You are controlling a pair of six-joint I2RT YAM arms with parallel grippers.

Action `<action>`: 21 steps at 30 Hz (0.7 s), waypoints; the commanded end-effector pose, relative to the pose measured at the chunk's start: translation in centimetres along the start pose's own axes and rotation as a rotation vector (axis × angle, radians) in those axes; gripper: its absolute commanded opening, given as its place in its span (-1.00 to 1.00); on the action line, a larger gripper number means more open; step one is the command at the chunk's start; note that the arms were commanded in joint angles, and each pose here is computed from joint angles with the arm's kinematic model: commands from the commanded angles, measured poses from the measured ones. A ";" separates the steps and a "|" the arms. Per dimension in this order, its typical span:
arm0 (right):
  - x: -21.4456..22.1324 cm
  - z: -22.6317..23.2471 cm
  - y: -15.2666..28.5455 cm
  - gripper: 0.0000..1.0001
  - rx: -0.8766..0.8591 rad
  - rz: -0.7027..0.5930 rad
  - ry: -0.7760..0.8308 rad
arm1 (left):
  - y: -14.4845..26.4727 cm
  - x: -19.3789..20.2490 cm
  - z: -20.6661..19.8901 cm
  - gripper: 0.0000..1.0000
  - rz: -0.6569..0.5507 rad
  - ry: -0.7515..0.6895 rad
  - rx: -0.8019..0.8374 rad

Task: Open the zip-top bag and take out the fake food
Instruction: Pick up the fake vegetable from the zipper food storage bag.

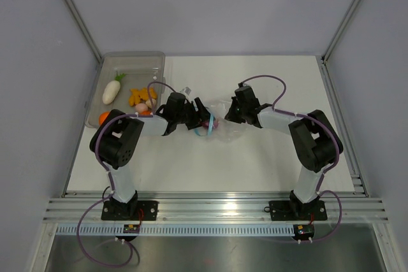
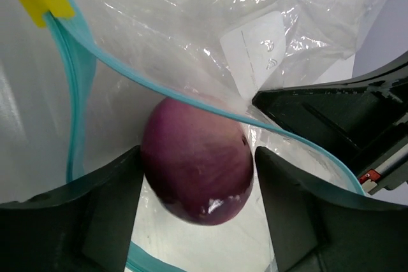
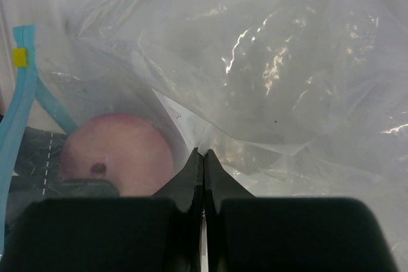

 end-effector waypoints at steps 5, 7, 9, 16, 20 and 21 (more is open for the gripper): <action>-1.6 1.8 1.4 -1.00 -0.053 -0.070 0.004 | -0.4 -0.5 -0.7 0.11 -0.011 -0.039 0.012; -1.7 1.8 1.4 -1.00 -0.049 -0.071 -0.001 | -0.3 -0.6 -0.8 0.01 -0.009 -0.042 0.019; -1.7 1.6 1.5 -1.00 -0.037 -0.073 -0.004 | -0.2 -0.5 -0.9 -0.02 -0.002 -0.042 0.027; -2.8 -1.1 2.1 -1.00 0.050 -0.111 -0.057 | 0.7 -0.6 -2.0 -0.07 -0.007 -0.056 0.066; -4.0 -3.1 2.7 -1.00 0.082 -0.145 -0.095 | 1.3 -1.0 -2.3 -0.08 -0.016 -0.077 0.054; -4.3 -3.5 2.9 -1.00 0.094 -0.159 -0.099 | 1.6 -1.2 -2.6 -0.09 -0.025 -0.084 0.056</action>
Point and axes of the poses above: each gripper's point midway between its finger pads, its own y axis back along the fingers, its own z axis along the line the jaws close on, x = y × z, the point moved 5 cm from there along y, back along the fingers
